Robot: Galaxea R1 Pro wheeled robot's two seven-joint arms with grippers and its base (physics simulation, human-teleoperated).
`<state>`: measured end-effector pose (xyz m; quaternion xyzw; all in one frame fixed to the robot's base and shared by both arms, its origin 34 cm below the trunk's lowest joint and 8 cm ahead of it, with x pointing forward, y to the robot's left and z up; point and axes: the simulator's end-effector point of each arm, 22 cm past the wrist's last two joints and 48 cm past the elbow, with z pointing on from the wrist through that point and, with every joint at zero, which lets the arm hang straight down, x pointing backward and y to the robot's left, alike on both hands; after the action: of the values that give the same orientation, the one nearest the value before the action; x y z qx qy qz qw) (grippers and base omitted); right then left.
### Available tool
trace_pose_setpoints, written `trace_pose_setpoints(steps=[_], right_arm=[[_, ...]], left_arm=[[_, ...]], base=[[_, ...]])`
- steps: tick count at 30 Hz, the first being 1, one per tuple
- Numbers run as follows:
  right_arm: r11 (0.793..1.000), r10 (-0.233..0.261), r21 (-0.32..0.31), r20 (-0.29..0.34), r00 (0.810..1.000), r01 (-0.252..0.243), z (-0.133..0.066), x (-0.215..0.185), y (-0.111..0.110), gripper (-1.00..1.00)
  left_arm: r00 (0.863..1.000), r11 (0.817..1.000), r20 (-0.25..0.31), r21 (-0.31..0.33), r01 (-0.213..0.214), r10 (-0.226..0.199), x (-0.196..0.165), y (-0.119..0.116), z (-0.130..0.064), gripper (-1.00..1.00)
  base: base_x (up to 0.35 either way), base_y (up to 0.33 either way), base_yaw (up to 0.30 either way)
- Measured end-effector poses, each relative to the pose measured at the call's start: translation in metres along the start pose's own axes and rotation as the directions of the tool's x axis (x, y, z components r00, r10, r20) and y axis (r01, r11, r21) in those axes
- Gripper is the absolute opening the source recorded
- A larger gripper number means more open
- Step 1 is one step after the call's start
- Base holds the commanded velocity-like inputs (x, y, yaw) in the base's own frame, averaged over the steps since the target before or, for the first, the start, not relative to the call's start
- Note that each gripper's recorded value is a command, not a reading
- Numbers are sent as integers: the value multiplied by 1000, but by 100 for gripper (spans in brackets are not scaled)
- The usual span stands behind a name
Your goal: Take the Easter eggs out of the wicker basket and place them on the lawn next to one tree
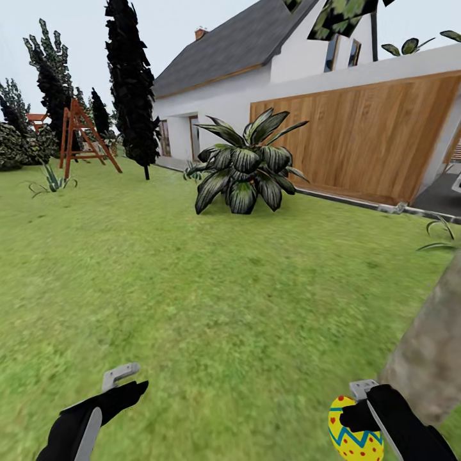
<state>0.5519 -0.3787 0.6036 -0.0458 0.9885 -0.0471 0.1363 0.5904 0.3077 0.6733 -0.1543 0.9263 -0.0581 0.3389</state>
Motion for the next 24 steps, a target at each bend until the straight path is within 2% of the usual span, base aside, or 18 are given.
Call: trace_pose_setpoints(steps=[17,24], right_arm=[[1000,1,-1,2,1000,-1,0,-1,0,-100],[1000,1,0,1,1000,-1,0,-1,0,-100]], left_arm=[[1000,1000,-1,2,0,0,1,-1,0,100],[1000,1000,0,7,-1,1,0,-2,0,100]], base=[[338,0,0],[138,0,0]])
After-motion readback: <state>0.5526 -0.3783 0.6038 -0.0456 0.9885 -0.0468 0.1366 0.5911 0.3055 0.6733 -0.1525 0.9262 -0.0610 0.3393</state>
